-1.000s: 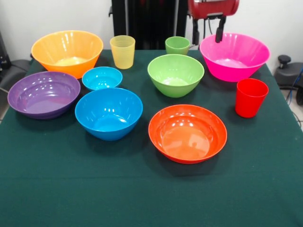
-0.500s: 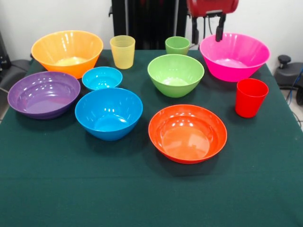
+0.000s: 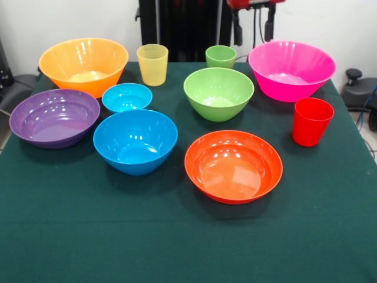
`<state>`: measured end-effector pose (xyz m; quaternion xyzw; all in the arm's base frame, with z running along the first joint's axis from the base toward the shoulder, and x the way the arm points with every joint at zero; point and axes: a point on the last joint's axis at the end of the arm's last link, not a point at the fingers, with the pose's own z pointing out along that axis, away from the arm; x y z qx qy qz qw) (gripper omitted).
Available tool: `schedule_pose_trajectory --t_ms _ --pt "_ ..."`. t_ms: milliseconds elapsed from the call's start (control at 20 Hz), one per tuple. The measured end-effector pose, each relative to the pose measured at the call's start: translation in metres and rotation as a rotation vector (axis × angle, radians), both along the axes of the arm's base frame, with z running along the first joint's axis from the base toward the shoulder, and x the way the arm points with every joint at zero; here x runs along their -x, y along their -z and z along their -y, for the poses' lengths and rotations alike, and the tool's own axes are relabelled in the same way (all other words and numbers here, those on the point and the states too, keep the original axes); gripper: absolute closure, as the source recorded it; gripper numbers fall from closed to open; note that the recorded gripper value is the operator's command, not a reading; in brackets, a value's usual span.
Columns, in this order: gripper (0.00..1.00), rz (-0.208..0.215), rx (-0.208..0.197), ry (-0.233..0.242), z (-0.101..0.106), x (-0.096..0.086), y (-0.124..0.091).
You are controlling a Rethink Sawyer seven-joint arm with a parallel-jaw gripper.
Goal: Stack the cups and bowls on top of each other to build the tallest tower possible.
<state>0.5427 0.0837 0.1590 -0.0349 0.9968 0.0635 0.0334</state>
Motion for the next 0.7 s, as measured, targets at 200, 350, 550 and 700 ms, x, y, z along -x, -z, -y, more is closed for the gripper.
schedule_pose_trajectory --t_ms 200,350,550,700 --pt "0.0 0.087 -0.014 0.003 0.011 0.013 -0.008" --pt "0.0 0.132 -0.015 -0.016 0.013 0.021 -0.011" --pt "0.0 0.171 -0.012 -0.06 0.009 0.035 -0.011" --pt "0.0 0.166 -0.01 -0.098 0.001 0.041 -0.01"
